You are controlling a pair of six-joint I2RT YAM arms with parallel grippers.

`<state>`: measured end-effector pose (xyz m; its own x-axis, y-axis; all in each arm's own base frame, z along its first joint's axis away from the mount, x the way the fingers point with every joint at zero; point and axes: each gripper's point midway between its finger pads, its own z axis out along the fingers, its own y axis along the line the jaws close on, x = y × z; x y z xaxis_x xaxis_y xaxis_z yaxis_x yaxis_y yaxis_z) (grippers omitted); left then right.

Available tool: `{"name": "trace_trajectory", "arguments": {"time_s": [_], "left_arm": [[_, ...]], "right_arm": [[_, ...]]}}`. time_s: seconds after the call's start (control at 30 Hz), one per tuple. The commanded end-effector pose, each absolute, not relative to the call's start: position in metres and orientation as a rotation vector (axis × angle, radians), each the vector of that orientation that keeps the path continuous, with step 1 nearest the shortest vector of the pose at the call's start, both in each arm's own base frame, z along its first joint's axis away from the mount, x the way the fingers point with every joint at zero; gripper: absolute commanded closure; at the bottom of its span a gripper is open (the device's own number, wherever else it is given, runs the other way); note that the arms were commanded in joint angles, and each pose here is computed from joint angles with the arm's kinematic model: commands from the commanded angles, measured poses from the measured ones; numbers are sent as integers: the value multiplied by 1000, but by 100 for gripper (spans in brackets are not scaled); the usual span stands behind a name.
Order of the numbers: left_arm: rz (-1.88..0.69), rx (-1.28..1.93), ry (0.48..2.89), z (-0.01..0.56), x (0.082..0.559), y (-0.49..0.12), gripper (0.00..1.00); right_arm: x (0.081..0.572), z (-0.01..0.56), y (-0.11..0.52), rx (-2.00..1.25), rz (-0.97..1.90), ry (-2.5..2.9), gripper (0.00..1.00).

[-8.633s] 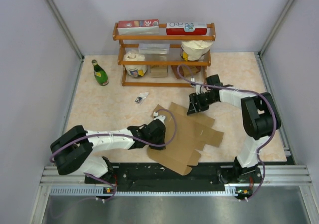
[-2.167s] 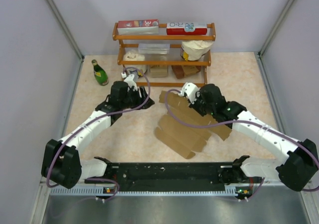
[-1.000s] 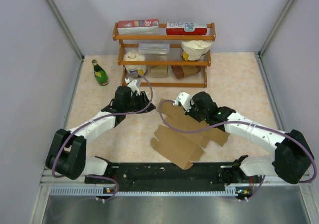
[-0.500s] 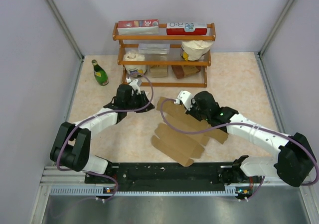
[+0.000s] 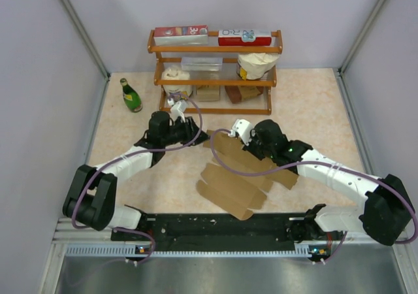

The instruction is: Fold the paper box

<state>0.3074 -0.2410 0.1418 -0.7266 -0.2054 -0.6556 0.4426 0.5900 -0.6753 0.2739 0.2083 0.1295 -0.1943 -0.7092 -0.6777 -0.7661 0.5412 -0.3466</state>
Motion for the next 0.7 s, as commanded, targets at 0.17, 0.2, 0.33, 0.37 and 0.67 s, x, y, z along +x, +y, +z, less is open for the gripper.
{"name": "trace_trajectory", "arguments": {"time_s": [0.17,0.2,0.33,0.37,0.67], "left_arm": [[-1253,271,1921,198,330,-272,48],[-1255,262,1930,197,331,-273,48],[-1227,211,1956,197,342,-276,47],[-1208,187,1972,195,346,-276,47],[-1069,409,1918,202,342,-291,43]], "right_arm": [[269,154,224,-1161,188,1878,100],[269,155,225,-1158,192,1878,100],[266,155,226,-1161,210,1885,100],[266,156,225,-1161,208,1885,100],[265,161,226,-1152,217,1884,100]]}}
